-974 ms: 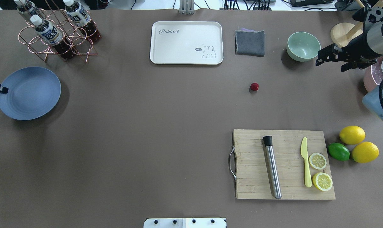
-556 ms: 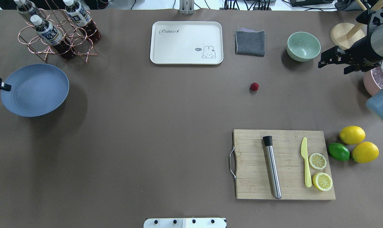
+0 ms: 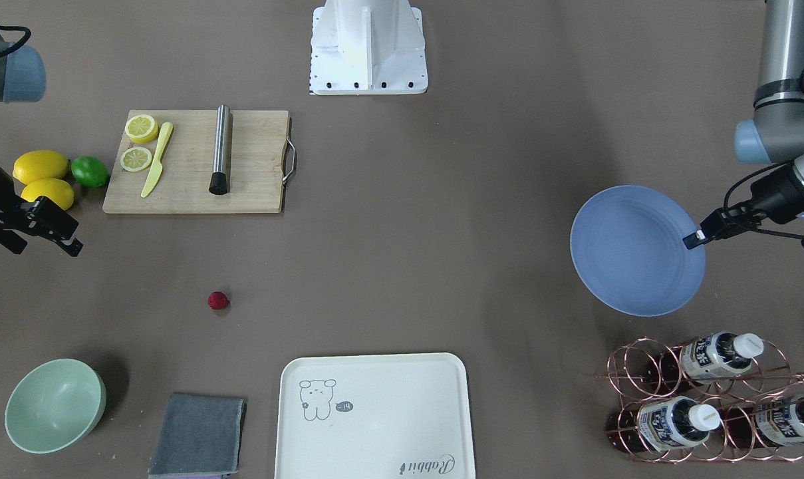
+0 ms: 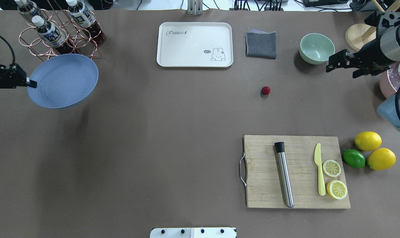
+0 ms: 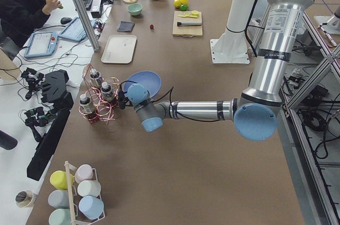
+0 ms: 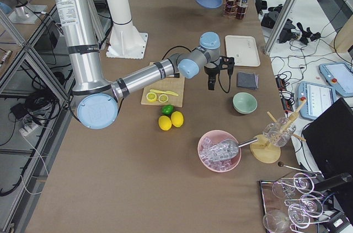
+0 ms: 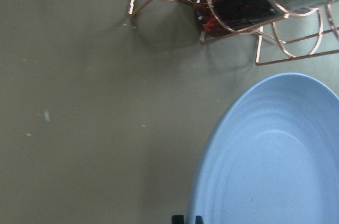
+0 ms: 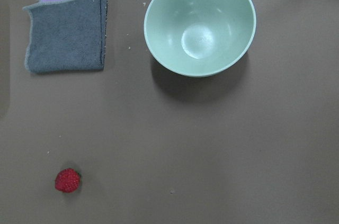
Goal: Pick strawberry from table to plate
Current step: 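Slide the blue plate inward with the left gripper while the right gripper lowers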
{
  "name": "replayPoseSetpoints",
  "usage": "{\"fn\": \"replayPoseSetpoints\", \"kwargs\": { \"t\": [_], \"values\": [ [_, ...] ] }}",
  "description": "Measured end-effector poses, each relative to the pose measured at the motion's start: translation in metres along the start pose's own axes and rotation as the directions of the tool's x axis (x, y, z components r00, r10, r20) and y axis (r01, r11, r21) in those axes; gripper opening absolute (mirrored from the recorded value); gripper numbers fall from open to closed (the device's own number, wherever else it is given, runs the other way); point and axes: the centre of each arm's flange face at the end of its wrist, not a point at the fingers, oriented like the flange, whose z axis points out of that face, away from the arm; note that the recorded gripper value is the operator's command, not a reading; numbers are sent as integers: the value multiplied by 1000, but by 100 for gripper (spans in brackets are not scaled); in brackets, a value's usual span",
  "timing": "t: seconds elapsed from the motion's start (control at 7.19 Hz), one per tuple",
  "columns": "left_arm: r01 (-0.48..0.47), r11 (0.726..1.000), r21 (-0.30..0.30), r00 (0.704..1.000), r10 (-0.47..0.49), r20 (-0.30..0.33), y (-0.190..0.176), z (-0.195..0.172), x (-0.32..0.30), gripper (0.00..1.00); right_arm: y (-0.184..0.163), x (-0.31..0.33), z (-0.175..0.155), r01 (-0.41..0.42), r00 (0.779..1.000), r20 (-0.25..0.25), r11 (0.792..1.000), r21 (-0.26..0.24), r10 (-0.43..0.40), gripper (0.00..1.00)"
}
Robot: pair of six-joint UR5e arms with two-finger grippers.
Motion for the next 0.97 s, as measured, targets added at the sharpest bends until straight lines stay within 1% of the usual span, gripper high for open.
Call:
{"fn": "replayPoseSetpoints", "kwargs": {
  "t": [0.28,0.56,0.7,0.97],
  "values": [
    [37,998,51,999,-35,-41,60,65,82,0,-1,-17,4,19,1000,8,1000,0,-19,100],
    [65,994,84,995,-58,-82,115,123,147,0,2,-59,15,14,1000,18,1000,13,-14,100],
    [72,992,101,995,-64,-83,140,146,177,0,6,-81,21,2,1000,25,1000,20,-3,100],
    [78,988,131,995,-69,-68,207,172,229,0,18,-118,38,-3,1000,22,999,35,3,100]
  ]
}}
